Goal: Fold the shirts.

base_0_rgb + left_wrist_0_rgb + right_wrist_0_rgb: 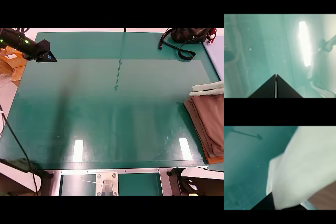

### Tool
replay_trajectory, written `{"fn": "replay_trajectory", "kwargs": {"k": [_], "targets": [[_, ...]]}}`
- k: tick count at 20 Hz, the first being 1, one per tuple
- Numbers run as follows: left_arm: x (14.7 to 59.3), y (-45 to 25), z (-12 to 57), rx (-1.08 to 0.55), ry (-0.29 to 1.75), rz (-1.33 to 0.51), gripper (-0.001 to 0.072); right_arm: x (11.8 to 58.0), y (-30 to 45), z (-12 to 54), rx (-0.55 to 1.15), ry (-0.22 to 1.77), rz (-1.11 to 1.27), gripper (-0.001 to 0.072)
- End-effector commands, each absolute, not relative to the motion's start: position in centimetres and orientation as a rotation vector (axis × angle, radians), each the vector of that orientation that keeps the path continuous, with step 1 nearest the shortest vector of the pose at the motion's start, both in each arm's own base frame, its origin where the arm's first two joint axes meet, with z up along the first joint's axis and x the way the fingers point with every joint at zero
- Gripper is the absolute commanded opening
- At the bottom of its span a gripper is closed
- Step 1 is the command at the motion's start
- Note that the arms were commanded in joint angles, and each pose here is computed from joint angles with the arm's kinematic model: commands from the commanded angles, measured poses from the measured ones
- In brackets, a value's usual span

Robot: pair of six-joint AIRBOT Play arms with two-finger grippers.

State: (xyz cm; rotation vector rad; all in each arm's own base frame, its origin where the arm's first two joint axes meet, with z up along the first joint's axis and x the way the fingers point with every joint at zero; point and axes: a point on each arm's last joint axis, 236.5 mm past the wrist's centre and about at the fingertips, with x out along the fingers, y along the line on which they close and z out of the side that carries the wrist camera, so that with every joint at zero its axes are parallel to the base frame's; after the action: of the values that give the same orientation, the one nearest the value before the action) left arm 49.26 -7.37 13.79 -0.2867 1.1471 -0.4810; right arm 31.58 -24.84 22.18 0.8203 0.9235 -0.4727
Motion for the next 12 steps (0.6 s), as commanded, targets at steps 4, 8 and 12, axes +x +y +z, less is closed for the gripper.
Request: {"fn": "replay_trajectory", "kwargs": {"k": [4,8,12], "targets": [[48.6,-8.3,14.2,-0.312,1.160,-0.525,0.0027,21.2,-25.3,19.0,0.776,1.129,-0.833,0.0015],[48.6,-8.3,14.2,-0.312,1.158,-0.525,0.0027,16.9,-23.9,11.5,0.831,1.380,-0.910,0.0015],[48.4,-8.3,14.1,-0.307,1.167,-0.530,0.0027,13.7,-22.3,4.5,0.857,1.585,-0.931,0.0653]]}}
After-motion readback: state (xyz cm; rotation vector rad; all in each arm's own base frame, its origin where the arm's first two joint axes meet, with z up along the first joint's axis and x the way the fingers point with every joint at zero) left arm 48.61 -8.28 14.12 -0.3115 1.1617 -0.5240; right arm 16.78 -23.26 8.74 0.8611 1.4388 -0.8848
